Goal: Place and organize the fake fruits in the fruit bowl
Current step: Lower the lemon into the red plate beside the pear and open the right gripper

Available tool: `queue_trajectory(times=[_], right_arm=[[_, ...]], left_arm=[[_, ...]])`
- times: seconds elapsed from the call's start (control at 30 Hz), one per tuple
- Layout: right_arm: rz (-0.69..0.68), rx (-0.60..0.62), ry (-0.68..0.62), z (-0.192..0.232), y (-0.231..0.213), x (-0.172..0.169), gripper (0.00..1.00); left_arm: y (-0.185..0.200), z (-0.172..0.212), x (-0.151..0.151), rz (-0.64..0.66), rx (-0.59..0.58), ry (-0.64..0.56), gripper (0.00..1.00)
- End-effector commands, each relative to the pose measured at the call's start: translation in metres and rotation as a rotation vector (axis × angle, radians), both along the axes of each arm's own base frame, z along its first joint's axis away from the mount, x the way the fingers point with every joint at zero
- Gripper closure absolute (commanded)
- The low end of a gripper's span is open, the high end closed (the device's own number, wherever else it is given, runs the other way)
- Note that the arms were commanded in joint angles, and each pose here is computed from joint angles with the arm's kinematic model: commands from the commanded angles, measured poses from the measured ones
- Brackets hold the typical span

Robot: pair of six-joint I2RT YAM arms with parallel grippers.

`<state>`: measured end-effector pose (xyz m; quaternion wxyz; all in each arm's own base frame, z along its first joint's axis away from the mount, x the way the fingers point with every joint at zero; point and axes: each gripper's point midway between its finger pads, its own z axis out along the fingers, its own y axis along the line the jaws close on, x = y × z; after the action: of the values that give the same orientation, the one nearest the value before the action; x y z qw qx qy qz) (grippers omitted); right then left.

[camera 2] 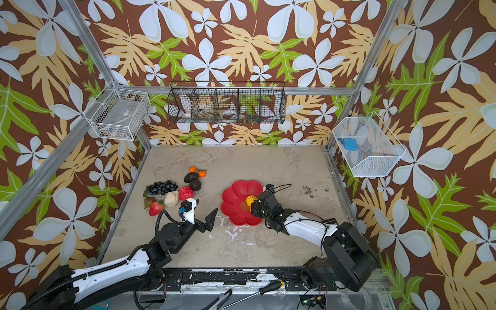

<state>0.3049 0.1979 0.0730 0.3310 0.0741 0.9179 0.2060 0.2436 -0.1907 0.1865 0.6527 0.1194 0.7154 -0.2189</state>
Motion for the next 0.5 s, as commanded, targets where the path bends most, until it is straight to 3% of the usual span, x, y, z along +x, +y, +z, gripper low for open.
queue_trajectory(times=[0.0, 0.47], right_arm=[[-0.035, -0.019, -0.020, 0.003, -0.004, 0.007, 0.45], [-0.070, -0.078, -0.030, -0.002, -0.006, 0.022, 0.46]], left_arm=[[0.001, 0.011, 0.001, 0.010, -0.033, -0.029, 0.01], [0.004, 0.012, 0.000, 0.017, -0.034, -0.038, 0.01]])
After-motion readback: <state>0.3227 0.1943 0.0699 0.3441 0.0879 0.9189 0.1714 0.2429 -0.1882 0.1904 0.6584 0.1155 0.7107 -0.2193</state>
